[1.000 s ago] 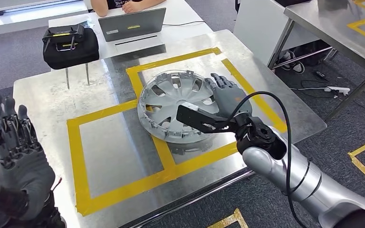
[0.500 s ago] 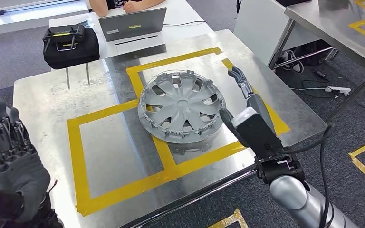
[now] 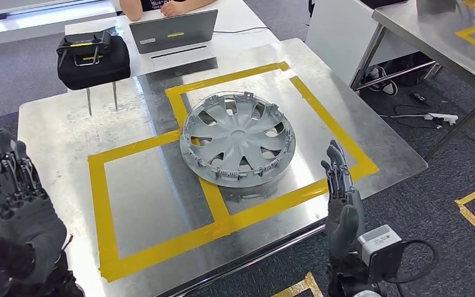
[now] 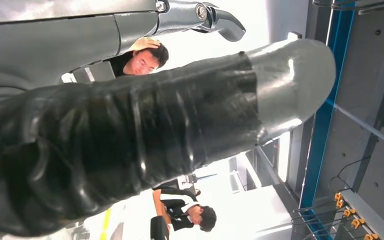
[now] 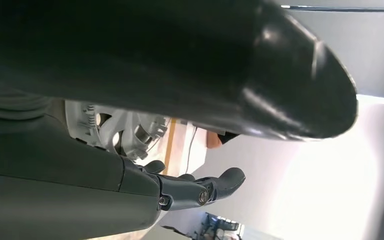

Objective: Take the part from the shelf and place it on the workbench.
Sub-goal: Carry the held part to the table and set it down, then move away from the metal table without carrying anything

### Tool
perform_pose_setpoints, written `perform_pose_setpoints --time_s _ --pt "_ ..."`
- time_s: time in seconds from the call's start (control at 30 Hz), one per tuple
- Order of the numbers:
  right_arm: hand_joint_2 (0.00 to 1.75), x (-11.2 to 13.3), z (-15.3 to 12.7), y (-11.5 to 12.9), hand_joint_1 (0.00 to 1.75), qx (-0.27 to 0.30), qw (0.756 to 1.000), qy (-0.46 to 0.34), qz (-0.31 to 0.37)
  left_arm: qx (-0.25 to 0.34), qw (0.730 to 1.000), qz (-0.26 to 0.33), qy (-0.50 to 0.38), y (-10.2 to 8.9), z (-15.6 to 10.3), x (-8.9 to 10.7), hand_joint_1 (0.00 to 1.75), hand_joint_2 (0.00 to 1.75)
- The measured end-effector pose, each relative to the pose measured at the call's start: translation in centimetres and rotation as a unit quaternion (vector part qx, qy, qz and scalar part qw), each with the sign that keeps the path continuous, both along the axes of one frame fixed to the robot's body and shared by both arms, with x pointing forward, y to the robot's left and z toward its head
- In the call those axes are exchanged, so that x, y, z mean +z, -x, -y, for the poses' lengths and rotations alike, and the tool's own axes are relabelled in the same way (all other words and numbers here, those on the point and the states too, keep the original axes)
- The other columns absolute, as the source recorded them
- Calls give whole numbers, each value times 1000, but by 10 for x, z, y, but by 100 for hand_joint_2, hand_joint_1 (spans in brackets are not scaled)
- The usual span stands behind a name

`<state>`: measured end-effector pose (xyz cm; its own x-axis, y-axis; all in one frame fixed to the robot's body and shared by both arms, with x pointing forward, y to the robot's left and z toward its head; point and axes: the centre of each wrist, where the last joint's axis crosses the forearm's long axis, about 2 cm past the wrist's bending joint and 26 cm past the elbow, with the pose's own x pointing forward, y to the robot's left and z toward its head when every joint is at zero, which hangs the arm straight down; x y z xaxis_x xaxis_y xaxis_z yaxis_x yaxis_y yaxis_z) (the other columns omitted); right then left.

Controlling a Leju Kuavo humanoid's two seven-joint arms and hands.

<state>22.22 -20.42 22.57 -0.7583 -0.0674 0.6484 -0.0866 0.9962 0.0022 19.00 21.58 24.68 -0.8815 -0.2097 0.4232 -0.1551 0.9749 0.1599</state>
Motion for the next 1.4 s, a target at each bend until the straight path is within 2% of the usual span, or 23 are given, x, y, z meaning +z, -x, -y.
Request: perform_pose_setpoints --time_s 0.2,0.43,1.0,1.4 --pt "0 -8 -11 12 0 -10 1000 -16 15 -23 999 -24 29 -2 4 -6 0 0" --pt "0 -4 -23 12 0 5 999 -25 26 -52 996 -46 53 -2 13 -18 0 0" --pt "0 -3 -39 3 0 48 998 -49 6 -43 997 -53 46 1 20 -24 0 0" --pt "0 -9 -41 0 0 47 998 -41 -16 -46 995 -74 43 2 24 -23 0 0"
